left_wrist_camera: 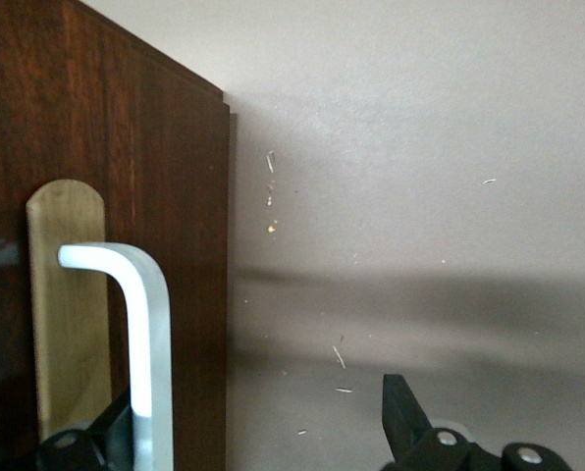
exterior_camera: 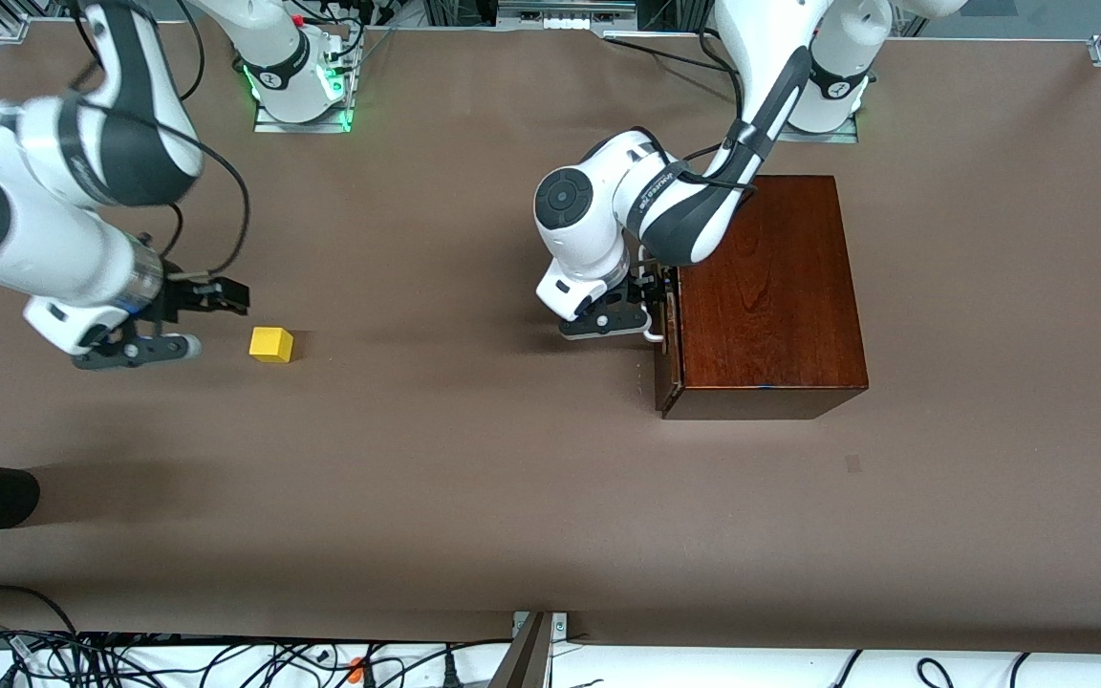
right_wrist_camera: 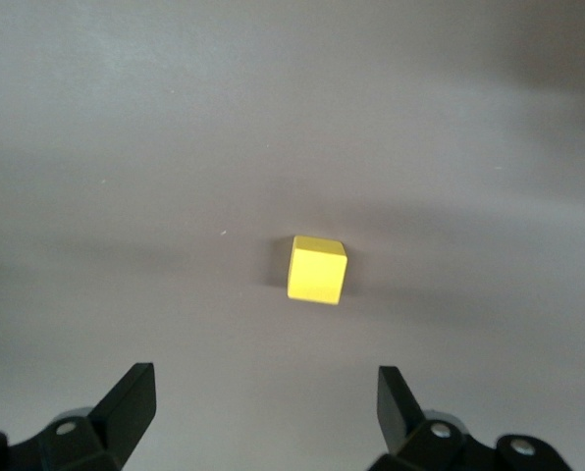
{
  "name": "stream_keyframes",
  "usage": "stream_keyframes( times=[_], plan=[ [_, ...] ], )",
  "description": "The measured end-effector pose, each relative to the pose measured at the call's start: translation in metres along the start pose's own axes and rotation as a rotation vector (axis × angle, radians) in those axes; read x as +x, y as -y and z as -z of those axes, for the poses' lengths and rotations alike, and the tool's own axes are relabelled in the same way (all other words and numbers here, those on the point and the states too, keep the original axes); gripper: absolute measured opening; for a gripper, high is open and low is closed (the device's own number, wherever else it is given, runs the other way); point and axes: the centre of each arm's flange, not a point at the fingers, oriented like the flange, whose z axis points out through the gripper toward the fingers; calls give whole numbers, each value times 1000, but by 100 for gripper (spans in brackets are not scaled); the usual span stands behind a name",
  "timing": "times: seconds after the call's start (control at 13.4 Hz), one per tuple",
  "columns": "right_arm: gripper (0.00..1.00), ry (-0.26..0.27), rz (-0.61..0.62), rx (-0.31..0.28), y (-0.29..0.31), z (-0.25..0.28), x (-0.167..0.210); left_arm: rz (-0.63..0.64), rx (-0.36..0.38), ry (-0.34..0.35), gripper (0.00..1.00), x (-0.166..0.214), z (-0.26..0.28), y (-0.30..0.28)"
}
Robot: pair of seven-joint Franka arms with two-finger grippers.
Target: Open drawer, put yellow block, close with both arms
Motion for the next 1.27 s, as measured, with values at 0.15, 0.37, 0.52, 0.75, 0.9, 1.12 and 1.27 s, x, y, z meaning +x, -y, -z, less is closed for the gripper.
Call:
stream_keyframes(
  times=[0.15,0.37,0.52,0.75,0.9,1.12,1.27],
  plan=[
    [100,-26,-14,13,-3,-39,0,1,-5,-4,100,0,0,-1],
    [100,-75,-26,7,-8,-94,-7,15,-23,1,100,1,3,-2],
    [100,-91,-33,2,-11,-124,-12,17,-40,0,100,1,7,-7],
    [100,-122,-54,-10,-24,-162,-17,2,-70,-23,100,-3,17,-24],
    [100,-119,-64,-16,-30,-182,-23,15,-79,-10,100,0,19,-24],
    [100,-115,-64,-17,-30,-186,-24,28,-86,1,100,2,20,-22],
    [100,-117,-64,-19,-30,-191,-24,31,-88,4,100,3,21,-22]
  ],
)
